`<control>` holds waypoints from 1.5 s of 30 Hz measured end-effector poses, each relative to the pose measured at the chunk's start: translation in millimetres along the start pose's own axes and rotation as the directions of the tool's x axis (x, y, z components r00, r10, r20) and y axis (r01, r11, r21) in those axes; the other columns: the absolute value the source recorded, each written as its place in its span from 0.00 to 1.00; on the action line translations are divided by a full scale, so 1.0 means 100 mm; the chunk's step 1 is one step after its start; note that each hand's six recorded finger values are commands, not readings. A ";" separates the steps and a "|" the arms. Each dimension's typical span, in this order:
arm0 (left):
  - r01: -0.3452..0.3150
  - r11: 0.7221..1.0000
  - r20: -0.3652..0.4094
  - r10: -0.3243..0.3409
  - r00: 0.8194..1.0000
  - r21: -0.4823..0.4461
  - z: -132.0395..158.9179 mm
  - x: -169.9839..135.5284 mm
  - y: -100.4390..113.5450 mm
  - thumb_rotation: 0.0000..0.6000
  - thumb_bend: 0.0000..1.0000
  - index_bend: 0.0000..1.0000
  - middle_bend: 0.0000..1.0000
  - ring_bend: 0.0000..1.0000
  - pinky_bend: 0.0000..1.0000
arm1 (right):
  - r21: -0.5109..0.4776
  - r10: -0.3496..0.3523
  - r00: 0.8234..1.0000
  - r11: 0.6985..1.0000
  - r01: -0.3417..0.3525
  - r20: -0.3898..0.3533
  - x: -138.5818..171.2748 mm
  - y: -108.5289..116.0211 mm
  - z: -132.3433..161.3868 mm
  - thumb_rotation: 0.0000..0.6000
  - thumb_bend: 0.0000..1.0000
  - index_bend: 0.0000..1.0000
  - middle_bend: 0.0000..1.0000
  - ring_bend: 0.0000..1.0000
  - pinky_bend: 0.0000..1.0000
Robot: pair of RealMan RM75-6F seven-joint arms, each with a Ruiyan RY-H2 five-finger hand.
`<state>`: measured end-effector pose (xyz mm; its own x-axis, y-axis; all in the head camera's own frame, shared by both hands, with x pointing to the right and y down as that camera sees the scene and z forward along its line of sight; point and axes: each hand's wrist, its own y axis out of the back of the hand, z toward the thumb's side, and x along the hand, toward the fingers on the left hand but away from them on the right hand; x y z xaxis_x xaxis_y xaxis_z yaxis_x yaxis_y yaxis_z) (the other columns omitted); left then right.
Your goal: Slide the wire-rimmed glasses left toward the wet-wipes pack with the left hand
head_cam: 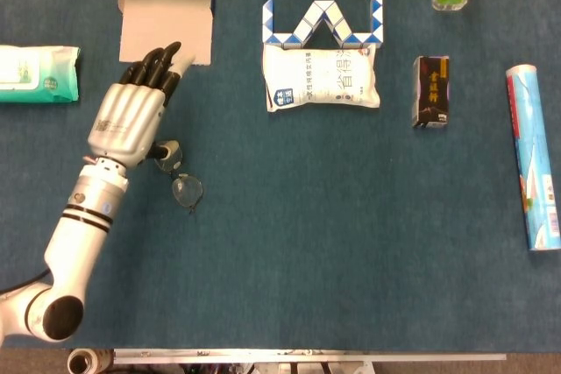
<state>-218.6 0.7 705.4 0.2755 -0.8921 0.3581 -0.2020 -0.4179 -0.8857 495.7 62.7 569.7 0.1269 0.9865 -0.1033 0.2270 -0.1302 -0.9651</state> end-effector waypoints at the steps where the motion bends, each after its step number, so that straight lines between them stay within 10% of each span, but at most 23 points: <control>1: 0.000 1.000 -0.003 0.000 1.000 0.002 0.00 0.01 -0.01 1.00 0.03 0.01 0.00 0.00 0.13 | -0.001 -0.001 1.000 1.000 0.001 0.001 0.00 0.00 0.00 1.00 0.16 0.62 0.34 0.11 0.28; 28: -0.068 0.997 -0.101 0.064 0.993 -0.040 -0.19 0.23 -0.09 1.00 0.03 0.03 0.00 0.00 0.12 | -0.002 -0.002 1.000 1.000 0.002 0.001 0.00 0.01 0.00 1.00 0.16 0.62 0.34 0.11 0.28; 45: -0.144 0.984 -0.150 0.160 0.976 0.107 -0.46 0.20 0.05 1.00 0.03 0.05 0.00 0.00 0.12 | -0.001 -0.002 1.000 1.000 0.002 -0.003 0.01 0.01 0.01 1.00 0.16 0.62 0.34 0.11 0.28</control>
<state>-257.8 -27.2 721.5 0.0954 -0.9629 0.2524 -0.1379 -0.2639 -0.9546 495.2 63.5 568.6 0.1297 0.9864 -0.1008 0.2286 -0.1287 -0.9650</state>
